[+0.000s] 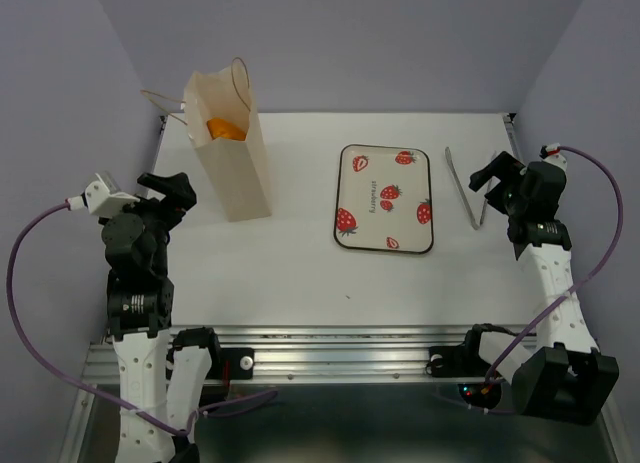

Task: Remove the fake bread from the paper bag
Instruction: Adjust the paper bag at the center of the board.

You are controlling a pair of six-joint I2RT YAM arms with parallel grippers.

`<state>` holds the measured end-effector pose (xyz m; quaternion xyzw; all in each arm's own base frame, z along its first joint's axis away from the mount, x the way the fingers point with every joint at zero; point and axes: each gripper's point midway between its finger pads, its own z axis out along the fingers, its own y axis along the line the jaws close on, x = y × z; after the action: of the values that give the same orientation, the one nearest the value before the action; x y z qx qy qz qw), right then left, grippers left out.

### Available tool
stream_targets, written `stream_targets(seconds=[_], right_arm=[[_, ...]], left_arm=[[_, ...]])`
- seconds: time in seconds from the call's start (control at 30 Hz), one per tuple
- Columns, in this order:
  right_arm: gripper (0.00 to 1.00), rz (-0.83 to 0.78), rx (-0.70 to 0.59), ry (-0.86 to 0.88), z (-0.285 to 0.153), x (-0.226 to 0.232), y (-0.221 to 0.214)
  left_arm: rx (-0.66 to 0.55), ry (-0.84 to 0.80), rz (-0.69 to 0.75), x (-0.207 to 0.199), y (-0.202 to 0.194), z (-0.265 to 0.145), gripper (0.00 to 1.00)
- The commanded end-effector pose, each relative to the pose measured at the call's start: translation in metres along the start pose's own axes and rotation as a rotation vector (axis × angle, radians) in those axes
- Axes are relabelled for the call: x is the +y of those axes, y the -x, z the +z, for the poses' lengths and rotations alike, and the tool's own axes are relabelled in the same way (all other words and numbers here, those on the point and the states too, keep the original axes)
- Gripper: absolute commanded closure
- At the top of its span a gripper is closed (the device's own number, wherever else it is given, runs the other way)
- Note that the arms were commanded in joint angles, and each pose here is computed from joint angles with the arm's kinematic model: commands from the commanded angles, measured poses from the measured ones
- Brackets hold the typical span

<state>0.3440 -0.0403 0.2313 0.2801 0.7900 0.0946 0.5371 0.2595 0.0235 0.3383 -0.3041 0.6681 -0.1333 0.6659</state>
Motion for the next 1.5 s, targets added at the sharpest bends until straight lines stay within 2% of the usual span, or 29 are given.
stream_targets(seconds=[0.0, 0.17, 0.33, 0.4, 0.57, 0.6, 0.9, 0.97, 1.07, 1.17, 1.2, 1.27, 1.37, 1.47], right_arm=[[0.00, 0.012, -0.052, 0.013, -0.007, 0.005, 0.014], [0.00, -0.018, -0.034, 0.044, -0.007, 0.009, 0.011], [0.00, -0.045, -0.013, 0.070, -0.005, 0.013, 0.008], [0.00, -0.051, -0.015, 0.073, -0.005, 0.014, 0.009], [0.00, -0.067, -0.026, 0.066, -0.007, 0.012, 0.011], [0.00, -0.067, -0.026, 0.066, -0.007, 0.012, 0.012], [0.00, -0.077, -0.036, 0.052, -0.005, 0.010, 0.015], [0.00, -0.080, -0.034, 0.046, -0.005, 0.009, 0.015], [0.00, -0.085, -0.032, 0.045, -0.005, 0.009, 0.015], [0.00, -0.089, -0.028, 0.039, -0.004, 0.007, 0.013], [0.00, -0.089, -0.027, 0.039, -0.003, 0.007, 0.013], [0.00, -0.092, -0.023, 0.043, -0.003, 0.008, 0.012], [0.00, -0.094, -0.017, 0.049, -0.003, 0.008, 0.011], [0.00, -0.100, -0.002, 0.062, -0.002, 0.010, 0.007]], left_arm=[[-0.034, -0.041, -0.008, -0.010, 0.009, 0.005, 0.01], [0.003, -0.051, 0.035, -0.022, 0.010, 0.040, 0.01], [0.127, -0.021, 0.128, -0.032, 0.004, 0.095, 0.01], [0.116, -0.071, 0.160, -0.050, 0.017, 0.105, 0.01], [0.118, 0.047, 0.222, -0.038, 0.025, 0.150, 0.01], [0.106, 0.040, 0.227, -0.043, 0.032, 0.148, 0.01], [0.245, -0.013, 0.352, -0.044, -0.002, 0.208, 0.01], [0.299, 0.030, 0.376, -0.030, -0.018, 0.223, 0.01], [0.313, 0.073, 0.392, -0.023, -0.022, 0.243, 0.02], [0.337, 0.068, 0.390, -0.025, -0.026, 0.255, 0.48], [0.326, 0.063, 0.387, -0.029, -0.023, 0.258, 0.76], [0.302, 0.014, 0.387, -0.041, -0.015, 0.259, 0.94], [0.254, -0.049, 0.439, -0.058, 0.003, 0.260, 1.00], [0.215, -0.103, 0.518, -0.076, 0.026, 0.260, 1.00]])
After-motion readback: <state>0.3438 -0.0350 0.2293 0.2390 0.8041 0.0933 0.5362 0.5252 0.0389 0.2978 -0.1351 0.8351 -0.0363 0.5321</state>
